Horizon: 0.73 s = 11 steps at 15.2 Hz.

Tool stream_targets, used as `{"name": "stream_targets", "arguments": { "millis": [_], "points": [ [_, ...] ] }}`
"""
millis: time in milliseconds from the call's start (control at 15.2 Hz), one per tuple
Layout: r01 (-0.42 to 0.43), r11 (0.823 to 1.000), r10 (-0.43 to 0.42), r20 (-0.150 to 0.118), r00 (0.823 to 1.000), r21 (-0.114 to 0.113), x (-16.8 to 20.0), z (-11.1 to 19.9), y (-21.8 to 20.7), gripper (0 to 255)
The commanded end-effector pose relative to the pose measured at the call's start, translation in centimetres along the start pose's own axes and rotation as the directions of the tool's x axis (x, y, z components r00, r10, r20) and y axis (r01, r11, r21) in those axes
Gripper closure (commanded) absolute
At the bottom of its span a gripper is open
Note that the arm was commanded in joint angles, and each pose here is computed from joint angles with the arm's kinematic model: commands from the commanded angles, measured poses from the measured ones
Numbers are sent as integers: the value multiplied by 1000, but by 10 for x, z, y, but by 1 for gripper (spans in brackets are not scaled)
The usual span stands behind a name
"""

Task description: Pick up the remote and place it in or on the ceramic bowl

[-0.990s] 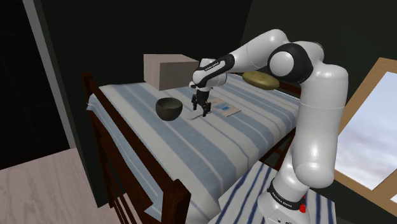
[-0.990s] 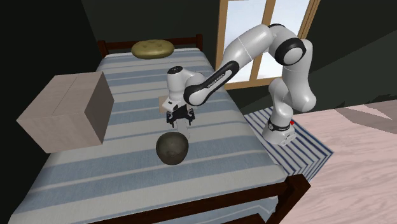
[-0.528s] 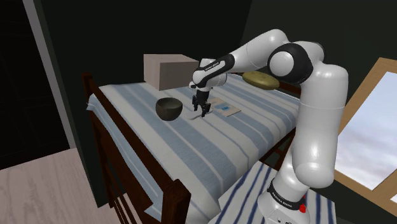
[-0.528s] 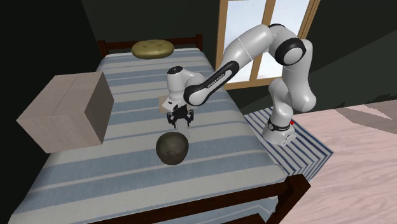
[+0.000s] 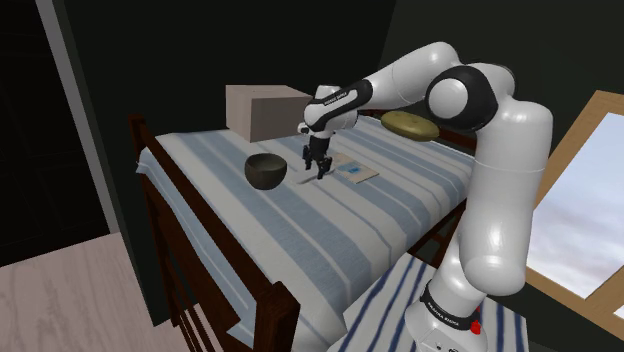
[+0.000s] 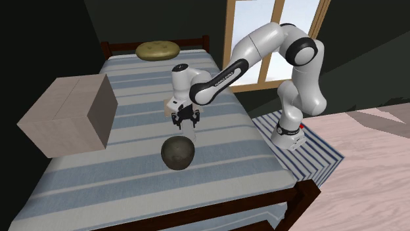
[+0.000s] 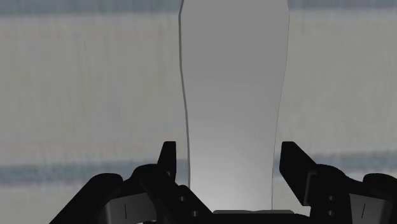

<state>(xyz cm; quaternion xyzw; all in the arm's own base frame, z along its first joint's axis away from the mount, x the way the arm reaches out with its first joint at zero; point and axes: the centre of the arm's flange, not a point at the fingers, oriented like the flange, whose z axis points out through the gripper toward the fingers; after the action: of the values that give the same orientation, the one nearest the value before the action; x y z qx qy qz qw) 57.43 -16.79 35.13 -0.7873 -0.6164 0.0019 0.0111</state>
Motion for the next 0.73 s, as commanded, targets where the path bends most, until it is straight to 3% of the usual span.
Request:
{"name": "stream_targets", "arguments": {
  "millis": [0, 660],
  "points": [
    [0, 1000, 0, 0, 1000, 0, 0, -11, -1, 255],
    [0, 1000, 0, 0, 1000, 0, 1, -64, -2, 255]
  ]
}}
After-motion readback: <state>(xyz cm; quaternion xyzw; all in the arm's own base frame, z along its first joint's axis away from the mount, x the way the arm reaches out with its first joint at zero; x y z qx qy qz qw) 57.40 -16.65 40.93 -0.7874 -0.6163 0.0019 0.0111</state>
